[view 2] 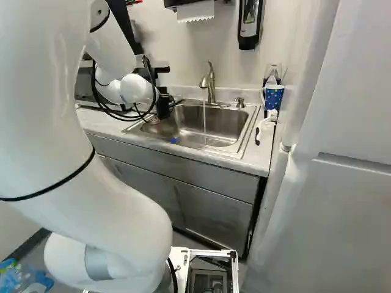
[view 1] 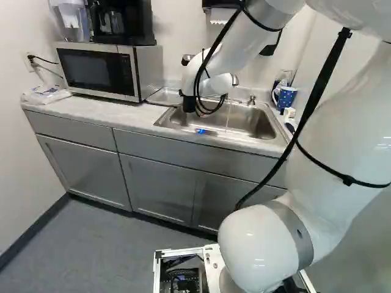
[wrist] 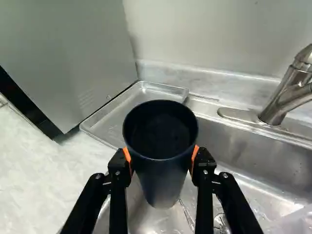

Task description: Rinse the cup and place it in the tray

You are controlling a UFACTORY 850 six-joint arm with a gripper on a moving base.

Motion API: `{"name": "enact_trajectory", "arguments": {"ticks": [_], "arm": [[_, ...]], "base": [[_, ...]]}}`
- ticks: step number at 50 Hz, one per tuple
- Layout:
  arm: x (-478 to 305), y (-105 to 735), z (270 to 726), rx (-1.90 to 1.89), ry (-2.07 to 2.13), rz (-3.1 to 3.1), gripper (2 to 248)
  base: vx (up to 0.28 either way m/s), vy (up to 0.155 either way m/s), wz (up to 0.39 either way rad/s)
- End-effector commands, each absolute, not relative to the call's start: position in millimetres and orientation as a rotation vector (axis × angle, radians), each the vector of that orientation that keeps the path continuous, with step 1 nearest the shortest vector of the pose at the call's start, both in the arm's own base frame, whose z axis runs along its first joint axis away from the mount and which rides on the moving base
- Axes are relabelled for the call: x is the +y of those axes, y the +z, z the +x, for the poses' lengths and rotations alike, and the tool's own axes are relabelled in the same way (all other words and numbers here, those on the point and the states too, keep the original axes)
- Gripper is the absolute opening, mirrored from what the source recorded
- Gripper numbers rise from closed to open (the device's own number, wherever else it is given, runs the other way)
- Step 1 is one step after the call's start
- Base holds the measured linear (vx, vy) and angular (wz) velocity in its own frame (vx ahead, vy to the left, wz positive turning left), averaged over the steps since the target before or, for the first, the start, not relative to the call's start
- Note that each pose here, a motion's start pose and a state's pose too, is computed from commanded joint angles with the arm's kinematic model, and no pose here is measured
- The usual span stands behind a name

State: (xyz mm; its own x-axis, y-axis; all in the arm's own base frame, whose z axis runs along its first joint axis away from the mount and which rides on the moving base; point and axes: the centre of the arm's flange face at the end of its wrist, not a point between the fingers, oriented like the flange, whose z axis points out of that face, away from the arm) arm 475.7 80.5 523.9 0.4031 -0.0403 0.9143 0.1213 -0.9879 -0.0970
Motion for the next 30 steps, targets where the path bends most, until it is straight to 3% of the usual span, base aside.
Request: {"name": "enact_trajectory", "arguments": {"ticks": [30], "arm": [[80.5,523.9,475.7,0.303,-1.509,-2.368,125]], "base": [[0.000,0.000,0.000]]}}
